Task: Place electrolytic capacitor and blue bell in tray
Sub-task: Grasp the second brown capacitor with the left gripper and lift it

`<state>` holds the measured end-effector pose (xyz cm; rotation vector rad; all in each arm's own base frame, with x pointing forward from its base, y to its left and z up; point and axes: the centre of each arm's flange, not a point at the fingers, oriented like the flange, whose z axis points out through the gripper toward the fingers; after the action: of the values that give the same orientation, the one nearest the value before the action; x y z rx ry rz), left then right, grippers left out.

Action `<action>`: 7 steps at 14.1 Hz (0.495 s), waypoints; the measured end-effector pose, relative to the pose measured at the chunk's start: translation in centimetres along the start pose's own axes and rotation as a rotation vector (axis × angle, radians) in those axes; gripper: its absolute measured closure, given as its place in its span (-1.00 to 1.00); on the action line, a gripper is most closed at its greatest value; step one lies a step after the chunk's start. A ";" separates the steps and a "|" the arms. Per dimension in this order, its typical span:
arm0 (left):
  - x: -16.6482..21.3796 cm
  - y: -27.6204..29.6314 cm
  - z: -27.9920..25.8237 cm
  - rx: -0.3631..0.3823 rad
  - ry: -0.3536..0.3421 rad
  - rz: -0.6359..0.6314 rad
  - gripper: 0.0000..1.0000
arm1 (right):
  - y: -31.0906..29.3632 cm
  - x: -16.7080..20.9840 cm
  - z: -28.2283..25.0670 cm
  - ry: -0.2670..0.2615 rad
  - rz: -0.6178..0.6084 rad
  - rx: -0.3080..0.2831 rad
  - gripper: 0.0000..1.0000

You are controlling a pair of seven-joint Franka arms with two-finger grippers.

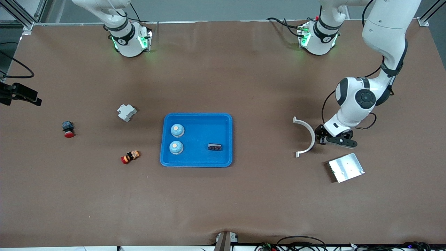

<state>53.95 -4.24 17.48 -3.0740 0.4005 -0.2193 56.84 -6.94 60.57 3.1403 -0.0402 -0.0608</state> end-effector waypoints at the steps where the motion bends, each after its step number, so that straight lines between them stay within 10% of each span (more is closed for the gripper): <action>1: 0.0 0.0 0.0 0.000 0.000 0.000 -0.87 | -0.4 0.0 0.0 0.000 -0.007 0.000 -1.00; 7: 0.1 0.2 -0.1 -0.002 0.004 0.025 0.32 | -1.8 0.1 -0.1 0.002 -0.031 -0.001 -1.00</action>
<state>53.97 -4.51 17.62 -3.0689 0.4394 -0.2247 57.04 -5.18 60.69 3.1404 0.0089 -0.0571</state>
